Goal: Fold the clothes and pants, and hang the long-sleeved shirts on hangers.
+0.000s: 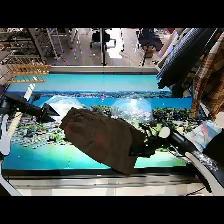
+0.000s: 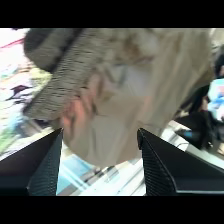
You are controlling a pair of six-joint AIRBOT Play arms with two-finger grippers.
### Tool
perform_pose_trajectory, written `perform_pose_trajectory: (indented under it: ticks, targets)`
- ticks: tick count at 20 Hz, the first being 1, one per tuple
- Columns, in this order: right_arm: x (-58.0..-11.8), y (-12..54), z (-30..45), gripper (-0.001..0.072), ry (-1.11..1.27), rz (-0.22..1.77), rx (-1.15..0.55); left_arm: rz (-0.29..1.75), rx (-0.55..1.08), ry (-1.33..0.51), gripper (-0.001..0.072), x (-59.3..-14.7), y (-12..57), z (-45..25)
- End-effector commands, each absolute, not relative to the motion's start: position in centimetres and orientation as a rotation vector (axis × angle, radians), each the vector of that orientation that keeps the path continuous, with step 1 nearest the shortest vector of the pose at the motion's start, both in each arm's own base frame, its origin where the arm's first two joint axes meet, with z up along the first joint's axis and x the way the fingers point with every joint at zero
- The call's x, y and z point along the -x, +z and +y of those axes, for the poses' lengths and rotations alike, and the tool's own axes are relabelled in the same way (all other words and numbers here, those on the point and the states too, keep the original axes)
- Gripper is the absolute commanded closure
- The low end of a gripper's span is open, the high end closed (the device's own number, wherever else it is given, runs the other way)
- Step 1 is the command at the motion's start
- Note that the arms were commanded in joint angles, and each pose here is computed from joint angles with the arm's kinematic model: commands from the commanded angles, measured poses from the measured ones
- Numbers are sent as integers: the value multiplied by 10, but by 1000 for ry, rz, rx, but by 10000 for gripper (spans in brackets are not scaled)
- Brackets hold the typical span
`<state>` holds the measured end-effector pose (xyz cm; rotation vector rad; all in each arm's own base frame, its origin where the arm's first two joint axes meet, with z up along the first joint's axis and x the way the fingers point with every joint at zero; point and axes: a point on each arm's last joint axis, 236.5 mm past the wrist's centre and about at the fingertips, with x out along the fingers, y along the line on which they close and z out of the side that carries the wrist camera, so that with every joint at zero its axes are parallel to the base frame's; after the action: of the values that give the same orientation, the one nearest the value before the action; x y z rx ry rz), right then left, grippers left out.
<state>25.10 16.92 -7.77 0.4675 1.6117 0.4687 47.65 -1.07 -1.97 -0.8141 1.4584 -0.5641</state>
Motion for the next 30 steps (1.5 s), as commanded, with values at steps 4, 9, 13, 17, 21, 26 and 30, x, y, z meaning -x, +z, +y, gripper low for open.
perform_pose_trajectory:
  ticks: [4,9,13,17,21,26,30]
  targets:
    - [-263,-111,159,189,364,1485,-732,1332,720,-626,240,-482,32,-23]
    - [-313,-117,217,272,457,1355,-847,1353,604,-736,240,-476,38,-76]
    - [-352,-104,209,701,497,1325,-714,1415,442,-785,622,-464,22,-119]
    - [-358,-83,96,702,237,1350,-367,1463,281,-803,701,-451,-10,-150]
    - [-364,-31,13,703,52,1278,-238,1484,261,-798,702,-441,-59,-192]
    - [-413,39,63,703,163,1121,-168,1528,280,-749,702,-441,-116,-226]
    - [-433,39,187,703,385,1124,-42,1510,308,-715,701,-450,-107,-223]
